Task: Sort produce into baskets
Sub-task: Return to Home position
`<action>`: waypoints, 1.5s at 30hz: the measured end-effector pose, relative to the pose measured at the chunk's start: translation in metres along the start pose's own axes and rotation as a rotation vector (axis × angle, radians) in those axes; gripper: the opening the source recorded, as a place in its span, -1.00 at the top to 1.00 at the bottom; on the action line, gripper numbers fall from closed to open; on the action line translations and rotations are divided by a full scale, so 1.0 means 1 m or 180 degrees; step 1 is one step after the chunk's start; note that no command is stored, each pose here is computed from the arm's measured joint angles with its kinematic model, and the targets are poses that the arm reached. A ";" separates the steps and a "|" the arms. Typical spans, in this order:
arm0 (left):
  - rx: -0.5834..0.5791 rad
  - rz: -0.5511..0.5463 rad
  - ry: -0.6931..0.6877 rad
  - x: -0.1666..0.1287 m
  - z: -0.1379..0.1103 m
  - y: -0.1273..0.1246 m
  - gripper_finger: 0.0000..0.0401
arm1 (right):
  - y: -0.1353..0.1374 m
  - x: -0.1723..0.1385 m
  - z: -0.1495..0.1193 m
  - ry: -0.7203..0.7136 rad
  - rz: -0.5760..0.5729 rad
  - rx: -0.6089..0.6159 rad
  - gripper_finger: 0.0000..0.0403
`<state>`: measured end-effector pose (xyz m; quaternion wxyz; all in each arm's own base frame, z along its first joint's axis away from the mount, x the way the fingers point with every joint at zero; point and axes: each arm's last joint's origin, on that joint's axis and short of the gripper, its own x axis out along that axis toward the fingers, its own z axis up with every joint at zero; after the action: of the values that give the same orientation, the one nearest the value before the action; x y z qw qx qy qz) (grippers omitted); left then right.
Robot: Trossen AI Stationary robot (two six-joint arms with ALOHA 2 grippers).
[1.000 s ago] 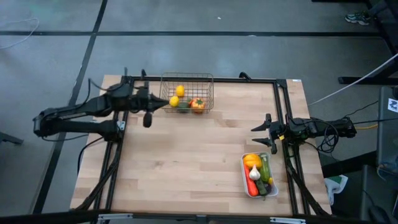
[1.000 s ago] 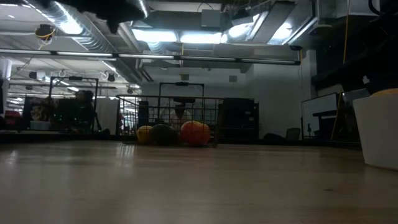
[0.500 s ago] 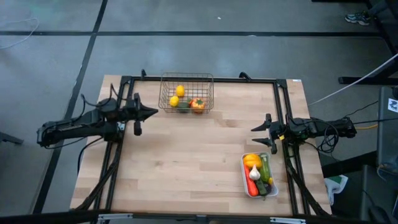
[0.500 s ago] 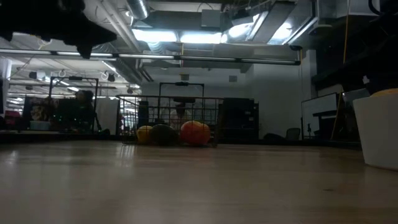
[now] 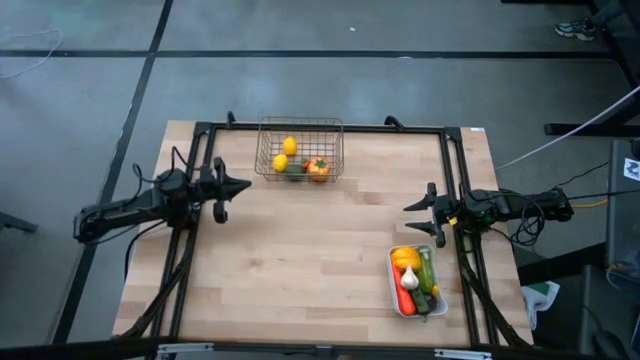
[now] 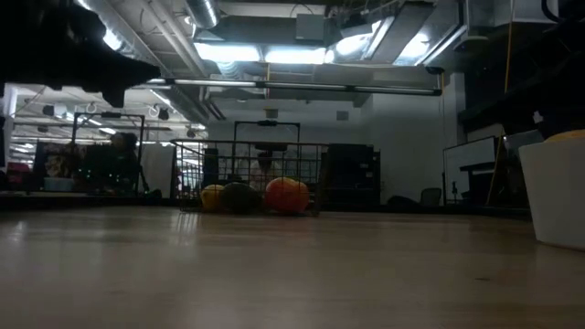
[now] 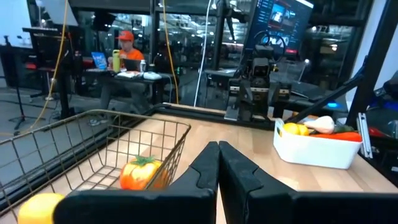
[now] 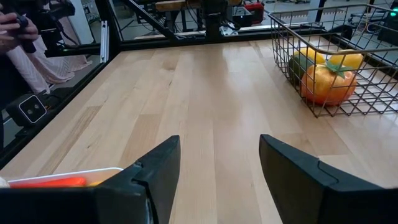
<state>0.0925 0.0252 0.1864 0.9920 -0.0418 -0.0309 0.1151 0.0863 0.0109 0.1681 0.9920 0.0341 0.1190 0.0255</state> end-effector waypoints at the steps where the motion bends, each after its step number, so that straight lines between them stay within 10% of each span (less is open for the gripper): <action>1: 0.0018 0.0000 -0.0003 0.000 -0.002 0.000 1.00 | 0.000 0.000 0.000 0.0000 0.0000 0.0000 -0.08; 45: 0.0215 0.0037 0.0100 0.001 -0.019 0.002 0.99 | 0.000 0.000 0.000 -0.0001 0.0001 0.0000 -0.08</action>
<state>0.0939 0.0259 0.1677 0.9925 -0.0103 -0.0111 0.1212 0.0863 0.0109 0.1681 0.9920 0.0341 0.1188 0.0256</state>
